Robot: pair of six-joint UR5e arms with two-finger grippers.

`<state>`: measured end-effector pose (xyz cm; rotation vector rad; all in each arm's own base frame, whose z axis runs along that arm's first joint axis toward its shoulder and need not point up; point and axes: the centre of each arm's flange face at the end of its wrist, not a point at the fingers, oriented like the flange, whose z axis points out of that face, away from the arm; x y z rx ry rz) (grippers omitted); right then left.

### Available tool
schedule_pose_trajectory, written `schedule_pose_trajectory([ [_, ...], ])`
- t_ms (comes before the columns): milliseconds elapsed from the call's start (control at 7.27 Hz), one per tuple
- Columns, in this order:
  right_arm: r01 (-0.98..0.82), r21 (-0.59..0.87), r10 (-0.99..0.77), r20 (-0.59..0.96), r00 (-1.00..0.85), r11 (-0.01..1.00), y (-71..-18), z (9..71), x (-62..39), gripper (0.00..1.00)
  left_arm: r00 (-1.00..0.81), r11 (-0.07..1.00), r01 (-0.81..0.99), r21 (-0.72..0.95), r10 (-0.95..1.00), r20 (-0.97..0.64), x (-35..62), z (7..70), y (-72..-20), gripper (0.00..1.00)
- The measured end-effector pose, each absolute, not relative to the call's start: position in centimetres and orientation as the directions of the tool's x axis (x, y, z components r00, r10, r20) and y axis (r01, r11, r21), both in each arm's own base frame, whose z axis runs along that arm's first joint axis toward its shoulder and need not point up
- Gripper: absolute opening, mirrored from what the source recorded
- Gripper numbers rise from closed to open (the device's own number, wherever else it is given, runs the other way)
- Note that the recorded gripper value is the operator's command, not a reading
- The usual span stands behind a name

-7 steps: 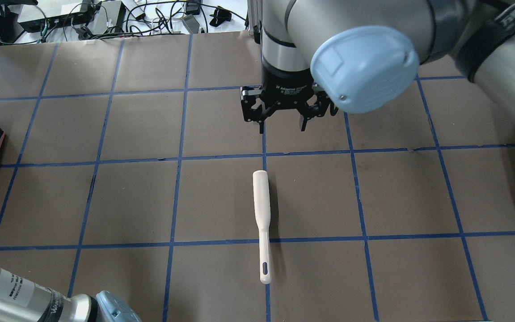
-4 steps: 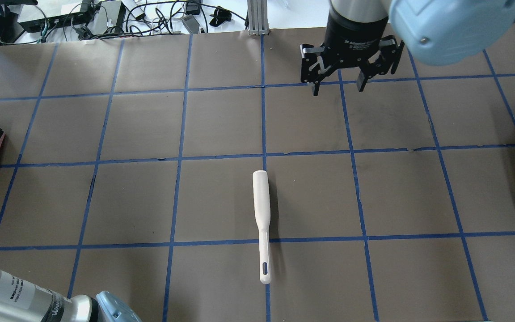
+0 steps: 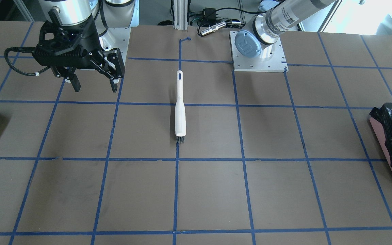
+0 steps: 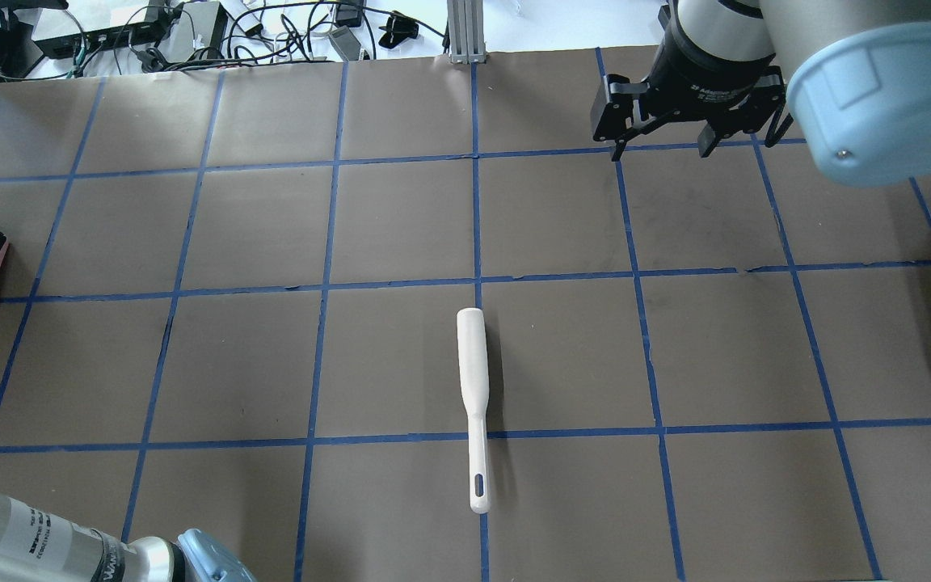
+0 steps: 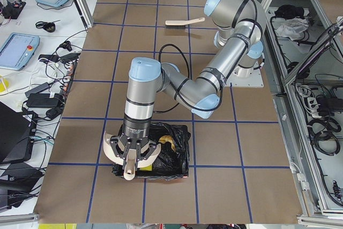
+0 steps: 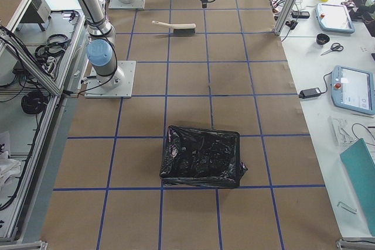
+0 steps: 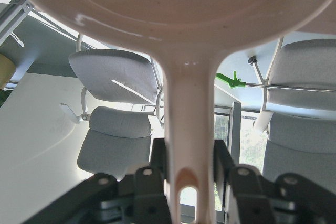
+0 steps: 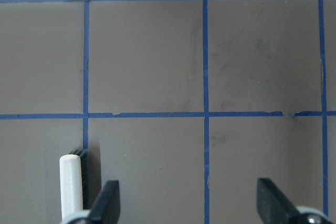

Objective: Sweep and dump trash in nearest bin

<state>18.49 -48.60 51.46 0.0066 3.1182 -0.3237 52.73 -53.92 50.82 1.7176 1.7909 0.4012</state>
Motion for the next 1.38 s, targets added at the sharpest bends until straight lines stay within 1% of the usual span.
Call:
schedule_pose_trajectory([
  [275,0.032,-0.238,0.030,-0.013,-0.999,0.971,-49.2,52.9,17.3,1.00,-0.013,0.157,0.859,0.488,0.958,-0.286,49.4,50.3,-56.1,0.00],
  [688,0.050,-0.163,0.049,-0.011,-0.999,0.985,-49.3,54.1,16.3,1.00,-0.115,0.232,0.915,0.329,0.934,-0.339,41.6,48.7,-61.6,0.00],
  [963,0.044,-0.146,0.043,-0.008,-0.999,0.988,-49.1,54.1,16.3,1.00,-0.205,0.293,0.929,0.226,0.916,-0.344,36.3,45.9,-64.5,0.00],
  [1376,0.042,-0.095,0.042,0.001,-0.999,0.995,-48.3,54.2,16.2,1.00,-0.404,0.453,0.887,0.090,0.855,-0.327,25.7,42.8,-67.0,0.00],
])
